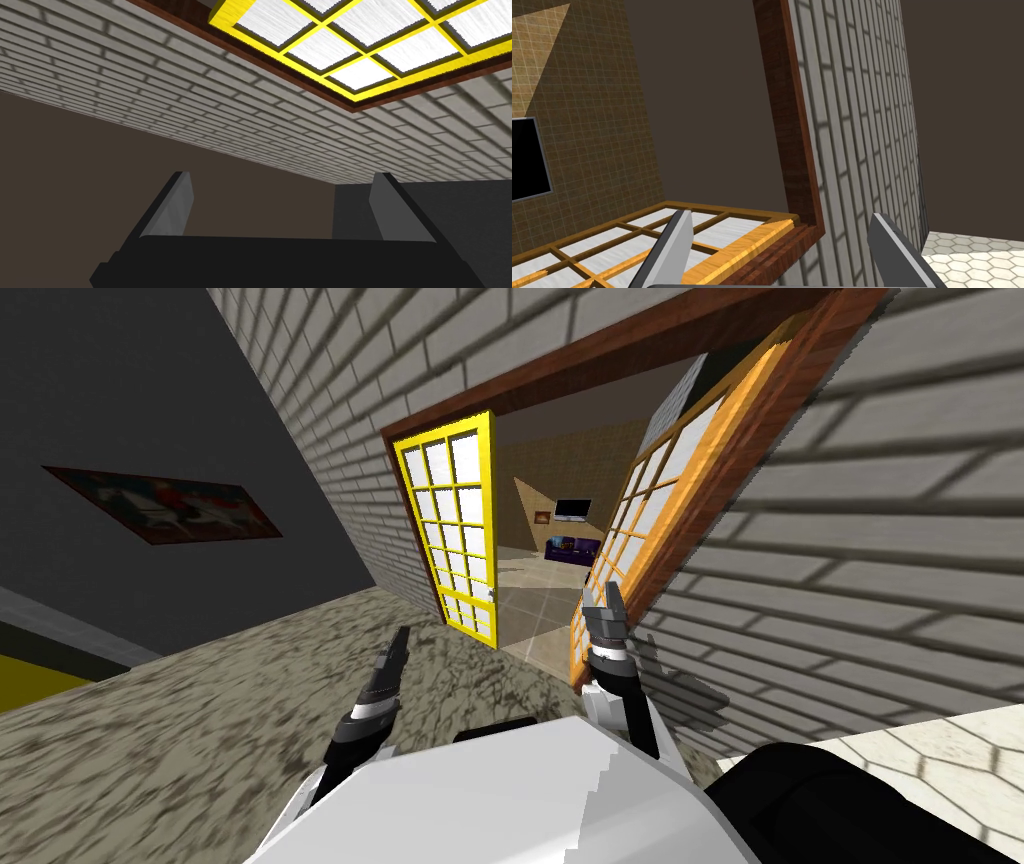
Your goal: Push the door open
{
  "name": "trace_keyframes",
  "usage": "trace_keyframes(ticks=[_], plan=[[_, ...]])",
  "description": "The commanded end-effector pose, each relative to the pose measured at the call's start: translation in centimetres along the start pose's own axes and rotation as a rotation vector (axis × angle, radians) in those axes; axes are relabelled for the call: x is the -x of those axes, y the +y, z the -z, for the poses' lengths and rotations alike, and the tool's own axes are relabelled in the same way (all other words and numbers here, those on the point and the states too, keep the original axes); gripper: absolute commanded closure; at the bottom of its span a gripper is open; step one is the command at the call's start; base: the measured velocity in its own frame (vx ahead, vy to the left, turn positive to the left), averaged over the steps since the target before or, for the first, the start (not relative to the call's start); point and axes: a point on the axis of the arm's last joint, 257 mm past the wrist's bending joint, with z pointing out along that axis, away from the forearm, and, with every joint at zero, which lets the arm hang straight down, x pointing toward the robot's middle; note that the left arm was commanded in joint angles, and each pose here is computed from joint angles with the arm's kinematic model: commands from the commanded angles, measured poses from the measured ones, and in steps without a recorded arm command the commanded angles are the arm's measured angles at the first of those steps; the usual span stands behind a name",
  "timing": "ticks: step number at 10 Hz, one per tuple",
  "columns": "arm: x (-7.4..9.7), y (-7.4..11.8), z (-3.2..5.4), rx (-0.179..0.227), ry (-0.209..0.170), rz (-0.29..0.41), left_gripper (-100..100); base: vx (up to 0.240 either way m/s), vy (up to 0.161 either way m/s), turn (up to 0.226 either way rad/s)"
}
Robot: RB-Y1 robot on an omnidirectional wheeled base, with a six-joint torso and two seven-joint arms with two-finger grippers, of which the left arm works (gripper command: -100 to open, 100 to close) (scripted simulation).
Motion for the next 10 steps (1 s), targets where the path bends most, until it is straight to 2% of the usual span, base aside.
trace_keyframes(ticks=[1,10], plan=[[-0.9,0.6,0.49,0.011,0.019,-0.031,-100,0.095,0.014,-0.035],[-5.4,3.7,4.14,0.064,0.137,-0.189,-100,0.098,0.013,-0.031]])
